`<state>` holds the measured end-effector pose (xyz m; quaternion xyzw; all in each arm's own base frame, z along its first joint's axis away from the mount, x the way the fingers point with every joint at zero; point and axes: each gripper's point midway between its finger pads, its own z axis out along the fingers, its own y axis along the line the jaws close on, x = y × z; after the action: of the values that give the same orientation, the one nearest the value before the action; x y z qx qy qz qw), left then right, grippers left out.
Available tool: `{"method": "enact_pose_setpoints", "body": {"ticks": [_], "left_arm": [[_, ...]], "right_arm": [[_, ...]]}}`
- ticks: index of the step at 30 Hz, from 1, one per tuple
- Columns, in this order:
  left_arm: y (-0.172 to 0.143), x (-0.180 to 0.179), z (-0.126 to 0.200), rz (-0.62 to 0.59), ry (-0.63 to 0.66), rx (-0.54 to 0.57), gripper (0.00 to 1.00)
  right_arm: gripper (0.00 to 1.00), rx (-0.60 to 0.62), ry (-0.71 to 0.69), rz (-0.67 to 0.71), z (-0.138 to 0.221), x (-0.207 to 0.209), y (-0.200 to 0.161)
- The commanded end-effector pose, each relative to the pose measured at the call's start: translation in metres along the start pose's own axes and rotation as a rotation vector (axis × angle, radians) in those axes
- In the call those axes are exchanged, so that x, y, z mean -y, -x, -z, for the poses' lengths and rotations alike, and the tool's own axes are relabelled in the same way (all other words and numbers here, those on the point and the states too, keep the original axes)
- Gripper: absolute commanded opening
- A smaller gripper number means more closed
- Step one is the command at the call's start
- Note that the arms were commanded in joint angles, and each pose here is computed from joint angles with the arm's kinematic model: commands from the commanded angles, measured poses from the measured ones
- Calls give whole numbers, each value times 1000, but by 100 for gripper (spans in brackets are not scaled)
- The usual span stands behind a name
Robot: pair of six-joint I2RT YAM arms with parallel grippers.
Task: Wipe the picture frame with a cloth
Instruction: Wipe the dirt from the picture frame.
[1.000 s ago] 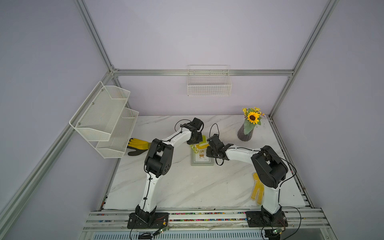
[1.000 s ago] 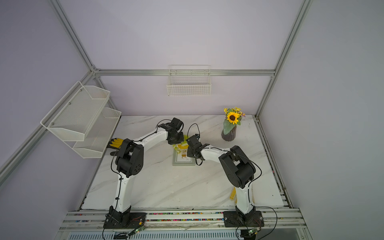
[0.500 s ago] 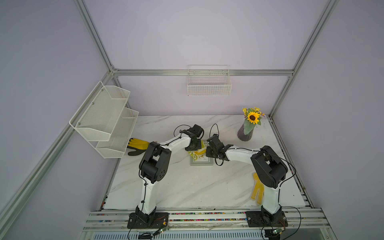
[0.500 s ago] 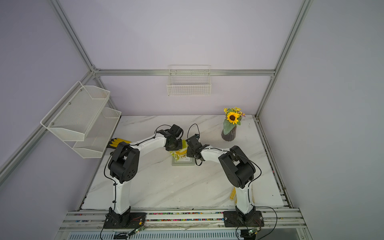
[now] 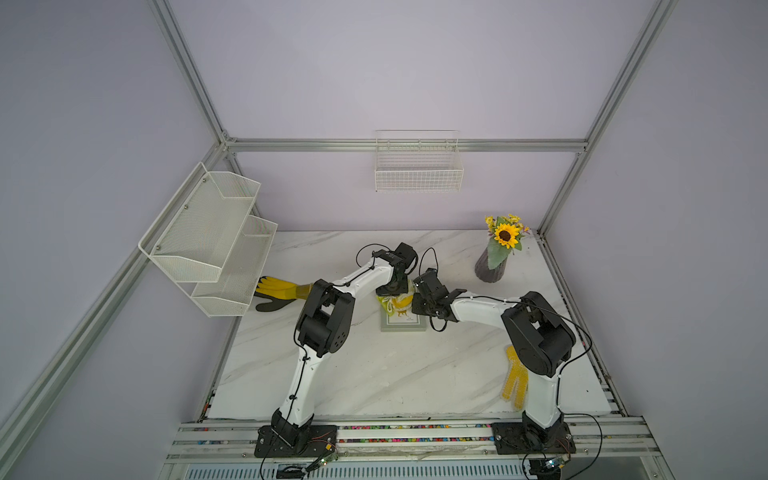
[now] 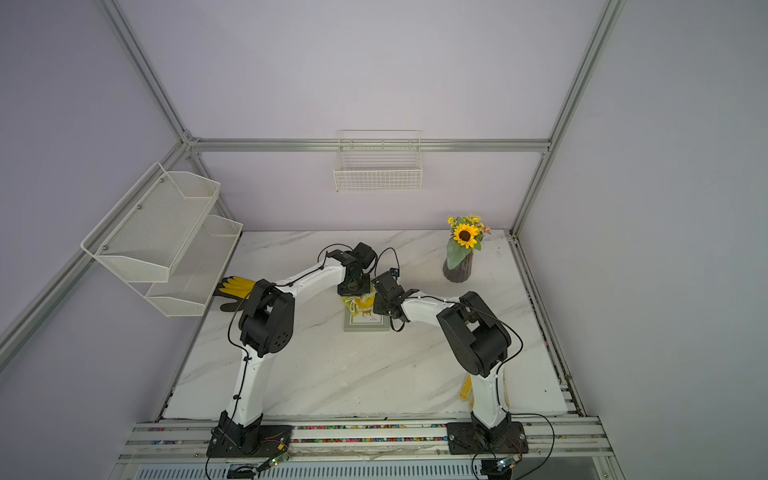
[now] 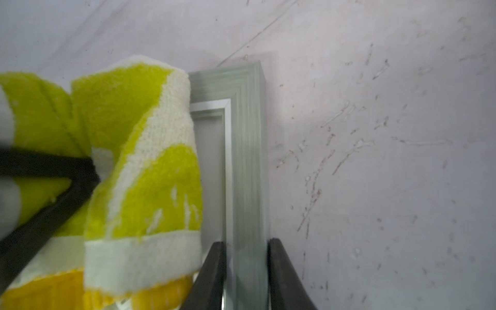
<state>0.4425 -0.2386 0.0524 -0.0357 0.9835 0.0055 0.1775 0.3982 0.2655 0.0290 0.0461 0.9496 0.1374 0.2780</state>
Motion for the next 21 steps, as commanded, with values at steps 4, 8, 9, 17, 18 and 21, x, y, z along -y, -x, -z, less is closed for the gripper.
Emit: {"method": "enact_pose_setpoints", "body": {"ticks": [4,8,9,17,18,21], "left_arm": [[-47,-32,18,26,56,-57,0],[-105,-48,25,23,69,-115,0],[-113,-50,27,32,63,-121,0],[-96,-33,51,154,-76,-14,0],[-92,-29,57,168,-100,-3,0],[-88,-13,76,228,-223,4,0]], "right_arm": [[26,-257,-102,0,-20,38,-81],[26,-253,-105,1,-21,37,-80],[26,-254,-103,-2,-22,37,-80],[26,-256,-123,-18,-23,42,-84],[26,-253,-126,-22,-22,43,-83],[26,-250,-139,-23,-20,46,-83]]}}
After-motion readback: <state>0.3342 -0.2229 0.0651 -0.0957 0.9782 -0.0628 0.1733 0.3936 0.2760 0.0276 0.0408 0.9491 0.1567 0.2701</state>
